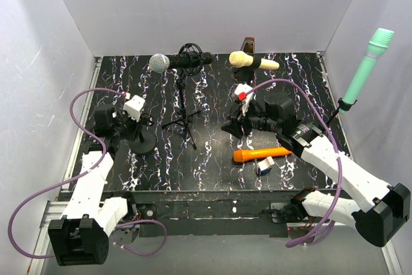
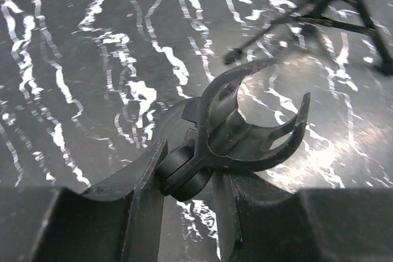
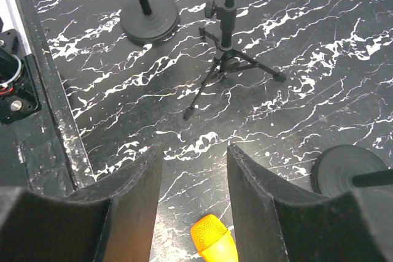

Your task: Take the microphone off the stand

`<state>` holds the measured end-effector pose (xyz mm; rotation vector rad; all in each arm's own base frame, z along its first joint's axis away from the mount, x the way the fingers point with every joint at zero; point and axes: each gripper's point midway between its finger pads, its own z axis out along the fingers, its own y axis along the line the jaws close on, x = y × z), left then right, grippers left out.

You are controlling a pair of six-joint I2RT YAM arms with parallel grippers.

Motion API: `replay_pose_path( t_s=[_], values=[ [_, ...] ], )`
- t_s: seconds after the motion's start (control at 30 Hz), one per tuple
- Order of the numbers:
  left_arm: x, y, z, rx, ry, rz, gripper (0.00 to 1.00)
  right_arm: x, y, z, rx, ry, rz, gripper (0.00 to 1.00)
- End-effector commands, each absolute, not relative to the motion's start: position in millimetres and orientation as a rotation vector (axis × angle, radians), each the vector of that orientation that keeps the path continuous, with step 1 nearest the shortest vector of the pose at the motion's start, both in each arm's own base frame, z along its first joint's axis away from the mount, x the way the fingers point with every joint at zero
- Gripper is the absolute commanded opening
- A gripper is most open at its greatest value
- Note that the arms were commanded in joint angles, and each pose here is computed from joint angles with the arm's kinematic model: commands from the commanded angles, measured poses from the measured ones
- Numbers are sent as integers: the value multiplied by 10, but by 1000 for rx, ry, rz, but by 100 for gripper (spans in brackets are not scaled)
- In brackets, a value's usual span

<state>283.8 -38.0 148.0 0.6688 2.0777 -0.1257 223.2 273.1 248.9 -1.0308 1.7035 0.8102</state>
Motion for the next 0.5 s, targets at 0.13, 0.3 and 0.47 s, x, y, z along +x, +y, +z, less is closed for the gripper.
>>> replay_pose_path(
  t_s=[0.13, 0.3, 0.47],
  values=[
    [3309, -3, 1845, 469, 1992, 87, 2, 2229, 2814, 2585, -1042, 1641, 856, 53],
    [3228, -90, 1902, 496, 1973, 29, 72, 2266, 2825, 2590, -1039, 1626, 845, 52],
    [2944, -280, 2383, 590, 1789, -4, 84, 2299, 2852, 2660, -1053, 1601, 833, 52]
  ],
)
